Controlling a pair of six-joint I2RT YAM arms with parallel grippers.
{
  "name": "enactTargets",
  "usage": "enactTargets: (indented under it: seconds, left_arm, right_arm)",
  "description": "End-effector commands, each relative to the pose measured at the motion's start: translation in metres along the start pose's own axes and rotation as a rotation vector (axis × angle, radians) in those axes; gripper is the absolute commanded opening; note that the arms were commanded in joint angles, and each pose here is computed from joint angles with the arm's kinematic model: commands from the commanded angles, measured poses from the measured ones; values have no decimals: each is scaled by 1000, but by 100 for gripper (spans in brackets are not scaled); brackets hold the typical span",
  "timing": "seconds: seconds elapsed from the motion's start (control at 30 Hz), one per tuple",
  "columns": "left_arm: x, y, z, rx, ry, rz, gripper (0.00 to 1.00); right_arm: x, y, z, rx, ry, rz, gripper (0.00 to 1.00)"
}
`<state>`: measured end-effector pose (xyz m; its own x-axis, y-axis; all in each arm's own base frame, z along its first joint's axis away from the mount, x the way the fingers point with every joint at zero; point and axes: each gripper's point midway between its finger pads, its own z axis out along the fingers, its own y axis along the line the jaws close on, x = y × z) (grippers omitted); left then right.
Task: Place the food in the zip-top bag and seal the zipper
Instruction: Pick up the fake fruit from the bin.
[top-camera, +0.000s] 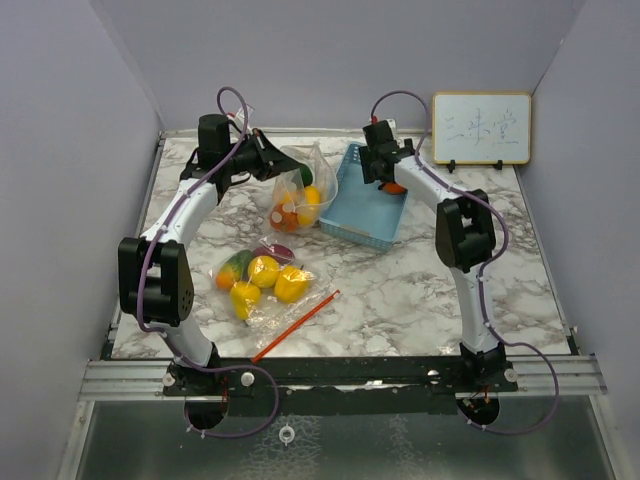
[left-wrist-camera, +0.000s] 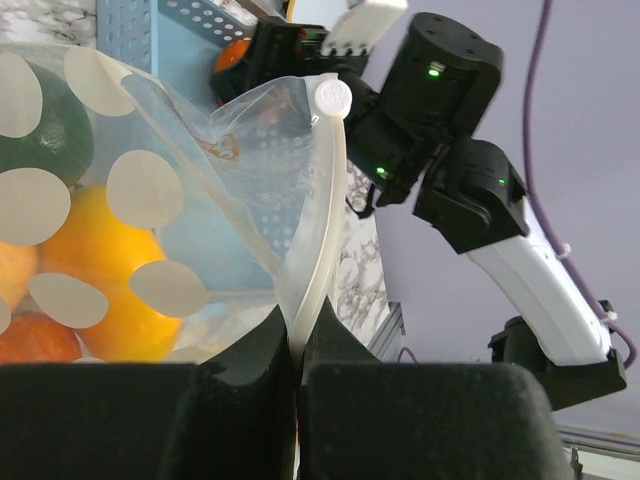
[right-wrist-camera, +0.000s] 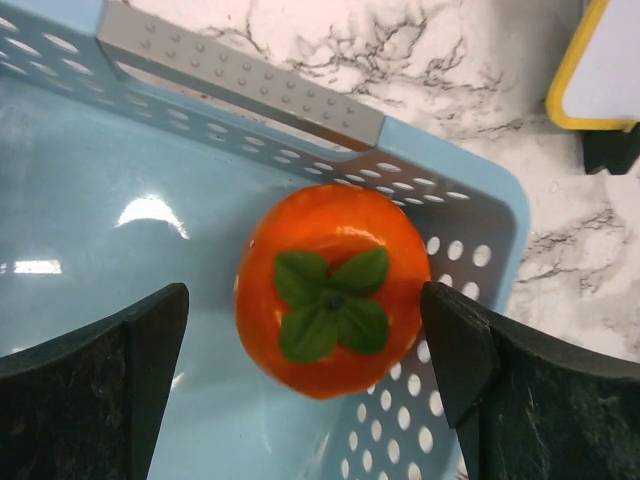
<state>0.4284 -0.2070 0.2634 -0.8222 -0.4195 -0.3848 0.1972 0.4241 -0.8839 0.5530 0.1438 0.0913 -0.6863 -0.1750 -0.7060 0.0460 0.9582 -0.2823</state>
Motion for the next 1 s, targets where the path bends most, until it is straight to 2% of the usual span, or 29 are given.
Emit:
enactTargets:
  seconds: [0.0, 0.1, 0.2, 0.33, 0.4, 0.5, 0.6, 0.7, 0.83, 0.97]
  left_arm:
    - [5, -14, -6, 55, 28, 37, 0]
    - [6, -13, -5, 57, 33, 34, 0]
    - [7, -10, -4, 57, 38, 30, 0]
    - [8, -8, -2, 54, 40, 25, 0]
    - [7, -7, -2, 51, 38, 24, 0]
    - [7, -6, -2, 43, 35, 19, 0]
    - [7, -4, -2, 33, 32, 14, 0]
    - [7, -2, -2, 26, 31, 14, 0]
    - [7, 1, -2, 7, 27, 16, 0]
    - [7, 4, -2, -6, 25, 15, 0]
  right_arm:
    - [8, 0, 29, 42, -6, 22, 100]
    - [15, -3, 36, 79, -4, 22, 100]
    - [19, -6, 37, 93, -19, 21, 89]
    - [5, -7, 24, 60, -70, 41, 58]
    - [-2, -7, 14, 23, -92, 45, 45]
    - [-15, -3, -11, -70, -111, 58, 33]
    - [-40, 3, -59, -231, -170, 84, 32]
    - [-71, 29, -127, -538, -284, 84, 32]
    - [-97, 60, -219, -894, -372, 130, 32]
    - [-111, 97, -288, -1065, -455, 105, 35]
